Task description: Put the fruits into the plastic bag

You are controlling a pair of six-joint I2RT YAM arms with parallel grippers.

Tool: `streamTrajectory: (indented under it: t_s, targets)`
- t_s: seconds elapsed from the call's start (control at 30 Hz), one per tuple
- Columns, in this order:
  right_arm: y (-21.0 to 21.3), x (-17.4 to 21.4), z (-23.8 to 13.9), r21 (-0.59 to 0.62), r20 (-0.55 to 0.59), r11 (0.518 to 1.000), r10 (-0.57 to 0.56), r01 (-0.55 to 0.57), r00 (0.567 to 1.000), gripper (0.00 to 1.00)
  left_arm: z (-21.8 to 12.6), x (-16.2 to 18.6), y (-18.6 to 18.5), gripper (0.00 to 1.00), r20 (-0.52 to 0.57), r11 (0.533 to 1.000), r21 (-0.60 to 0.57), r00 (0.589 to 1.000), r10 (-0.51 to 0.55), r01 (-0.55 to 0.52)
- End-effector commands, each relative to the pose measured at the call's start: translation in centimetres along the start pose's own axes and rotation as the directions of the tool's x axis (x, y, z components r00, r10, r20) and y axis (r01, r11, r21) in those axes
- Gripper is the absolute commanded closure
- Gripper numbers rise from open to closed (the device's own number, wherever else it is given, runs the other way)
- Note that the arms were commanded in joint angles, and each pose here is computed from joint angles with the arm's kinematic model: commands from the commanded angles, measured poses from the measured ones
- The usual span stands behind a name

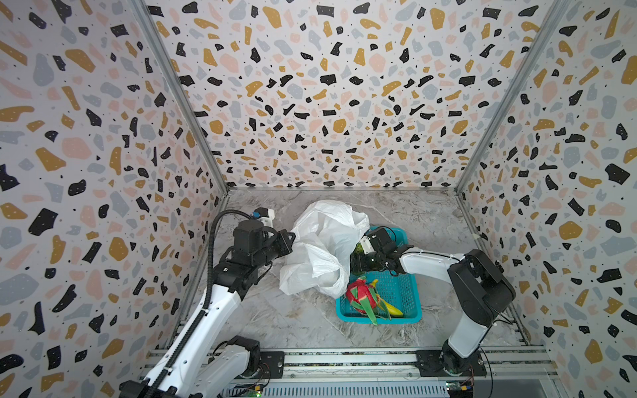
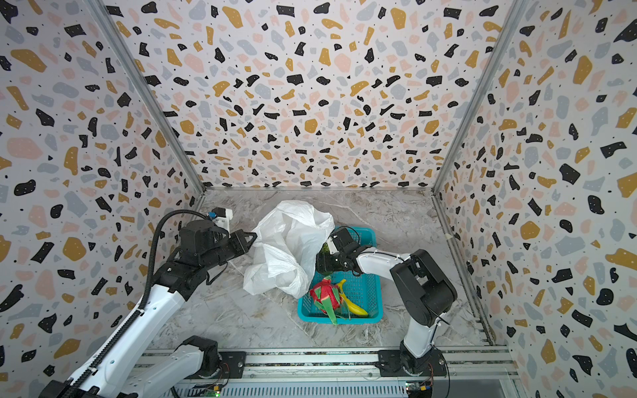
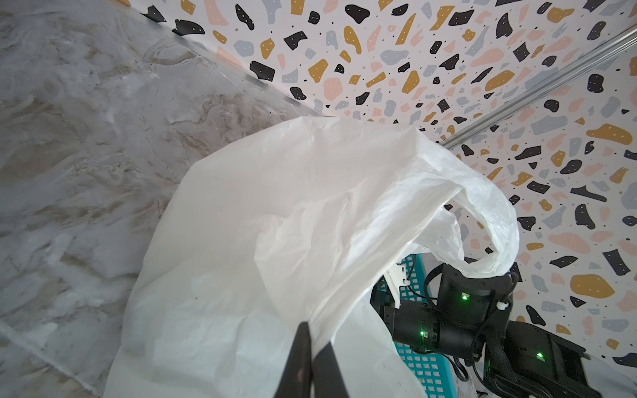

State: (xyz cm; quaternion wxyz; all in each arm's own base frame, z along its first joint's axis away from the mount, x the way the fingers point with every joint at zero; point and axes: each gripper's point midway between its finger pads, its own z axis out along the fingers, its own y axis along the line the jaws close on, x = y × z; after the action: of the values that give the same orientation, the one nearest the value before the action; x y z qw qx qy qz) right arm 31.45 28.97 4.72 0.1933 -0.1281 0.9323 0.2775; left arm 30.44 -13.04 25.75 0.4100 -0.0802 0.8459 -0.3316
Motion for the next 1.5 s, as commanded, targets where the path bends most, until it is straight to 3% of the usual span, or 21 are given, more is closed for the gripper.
streamTrajectory:
  t_s: [0.0, 0.2, 0.43, 0.6, 0.83, 0.97, 1.13, 1.33, 1.47]
  targets:
    - [0.0, -1.2, -0.3, 0.034, 0.031, 0.999, 0.013, -0.014, 0.999, 0.24, 0.0, -0.5, -0.2, 1.00, 0.027, 1.000, 0.011, 0.999, 0.024, -0.025]
    - [-0.8, -1.5, -2.0, 0.077, 0.092, 0.996, 0.033, -0.040, 0.995, 0.45, 0.0, -0.4, -0.1, 1.00, 0.026, 1.000, 0.007, 0.999, 0.025, -0.025]
    - [-0.4, -2.1, -7.0, 0.054, 0.228, 0.997, 0.048, -0.062, 0.972, 0.49, 0.2, -0.3, 0.0, 1.00, 0.022, 1.000, 0.007, 1.000, 0.022, -0.022]
    - [4.7, -2.0, -11.2, -0.137, 0.334, 0.986, -0.044, 0.095, 0.942, 0.49, 0.2, -0.2, 0.1, 1.00, 0.023, 1.000, 0.009, 1.000, 0.018, -0.018]
    - [12.8, -1.9, -14.6, -0.288, 0.414, 0.897, -0.200, 0.336, 0.888, 0.49, 0.4, -0.1, 0.0, 1.00, 0.017, 1.000, 0.014, 1.000, 0.018, -0.019]
    - [14.7, -3.1, -13.0, -0.298, 0.397, 0.885, -0.225, 0.357, 0.890, 0.49, 0.3, -0.2, -0.1, 1.00, 0.020, 1.000, 0.015, 1.000, 0.014, -0.014]
    - [16.7, -3.0, -8.1, -0.291, 0.305, 0.875, -0.299, 0.387, 0.904, 0.46, -0.3, -0.6, -0.6, 1.00, 0.031, 1.000, 0.021, 0.999, 0.015, -0.016]
    - [20.3, -0.1, -3.9, -0.321, 0.206, 0.822, -0.423, 0.469, 0.882, 0.30, -0.4, -0.7, -0.6, 1.00, 0.032, 1.000, 0.023, 0.999, 0.014, -0.015]
    - [20.6, 0.3, -3.6, -0.310, 0.195, 0.825, -0.432, 0.473, 0.881, 0.20, -0.3, -0.5, -0.5, 1.00, 0.029, 1.000, 0.023, 1.000, 0.010, -0.011]
